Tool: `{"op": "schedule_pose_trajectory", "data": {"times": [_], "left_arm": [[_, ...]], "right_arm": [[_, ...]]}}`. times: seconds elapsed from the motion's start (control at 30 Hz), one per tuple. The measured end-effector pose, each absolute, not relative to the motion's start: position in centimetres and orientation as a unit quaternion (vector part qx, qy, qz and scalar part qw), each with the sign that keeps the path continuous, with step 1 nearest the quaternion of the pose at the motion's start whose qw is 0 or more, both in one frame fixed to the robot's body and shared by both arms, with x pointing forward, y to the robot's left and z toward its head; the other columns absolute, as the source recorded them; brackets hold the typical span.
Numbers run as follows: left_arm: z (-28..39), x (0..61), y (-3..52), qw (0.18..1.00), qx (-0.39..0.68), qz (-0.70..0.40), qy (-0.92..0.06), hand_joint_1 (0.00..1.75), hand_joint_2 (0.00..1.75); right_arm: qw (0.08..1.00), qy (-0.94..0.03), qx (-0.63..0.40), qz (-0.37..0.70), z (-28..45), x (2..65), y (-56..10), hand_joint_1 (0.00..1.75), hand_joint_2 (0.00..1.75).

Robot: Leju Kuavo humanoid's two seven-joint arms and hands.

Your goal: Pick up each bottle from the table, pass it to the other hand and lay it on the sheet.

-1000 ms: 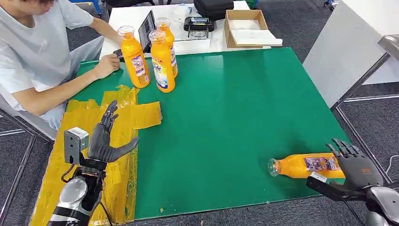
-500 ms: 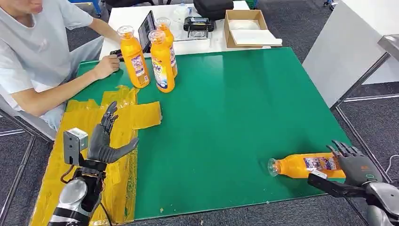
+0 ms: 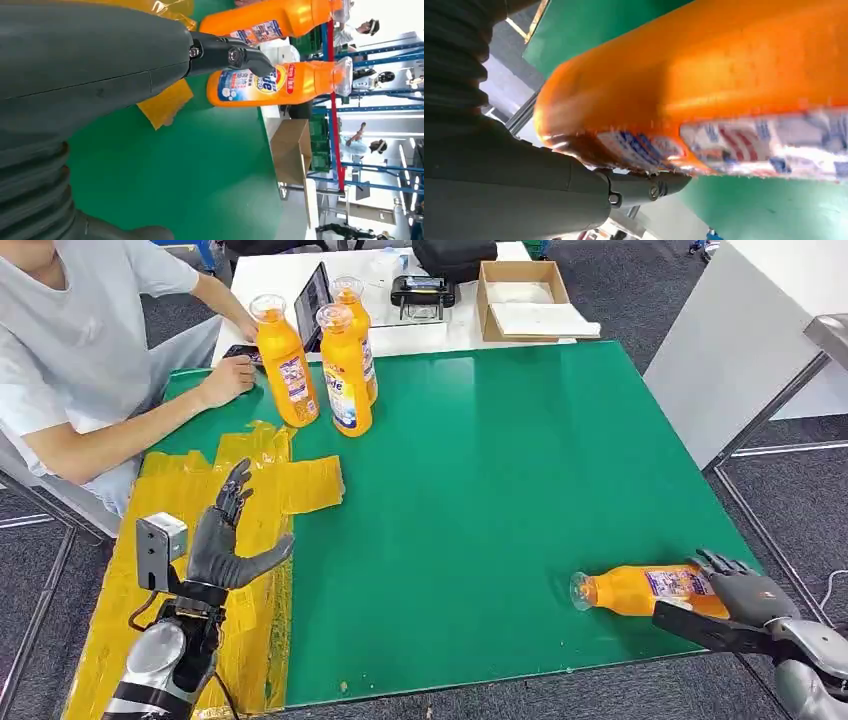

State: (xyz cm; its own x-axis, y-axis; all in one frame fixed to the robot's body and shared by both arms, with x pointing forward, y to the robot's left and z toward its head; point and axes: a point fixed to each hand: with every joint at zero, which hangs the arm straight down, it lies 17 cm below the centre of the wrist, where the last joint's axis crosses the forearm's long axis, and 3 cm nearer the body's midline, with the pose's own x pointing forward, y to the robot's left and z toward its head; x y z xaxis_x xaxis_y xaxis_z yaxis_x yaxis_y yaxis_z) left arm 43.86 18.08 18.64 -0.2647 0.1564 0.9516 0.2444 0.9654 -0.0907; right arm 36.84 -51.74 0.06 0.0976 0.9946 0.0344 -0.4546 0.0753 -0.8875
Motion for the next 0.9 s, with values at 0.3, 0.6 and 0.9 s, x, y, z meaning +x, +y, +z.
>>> {"op": "schedule_pose_trajectory", "data": {"times": [0.3, 0.6, 0.9], "left_arm": [[18.4, 43.9, 18.1, 0.596, -0.127, -0.036, -0.792, 0.0, 1.75], [17.8, 43.9, 17.9, 0.601, -0.131, -0.036, -0.788, 0.0, 1.75], [17.8, 43.9, 17.9, 0.602, -0.134, -0.034, -0.787, 0.0, 1.75]], "right_arm": [[0.649, -0.355, -0.359, 0.569, -0.8, 36.4, -51.5, 0.16, 1.75], [0.651, -0.341, -0.352, 0.58, -1.7, 36.9, -51.6, 1.75, 1.75], [0.627, -0.353, -0.376, 0.583, -1.2, 37.9, -51.2, 1.75, 1.75]]}}
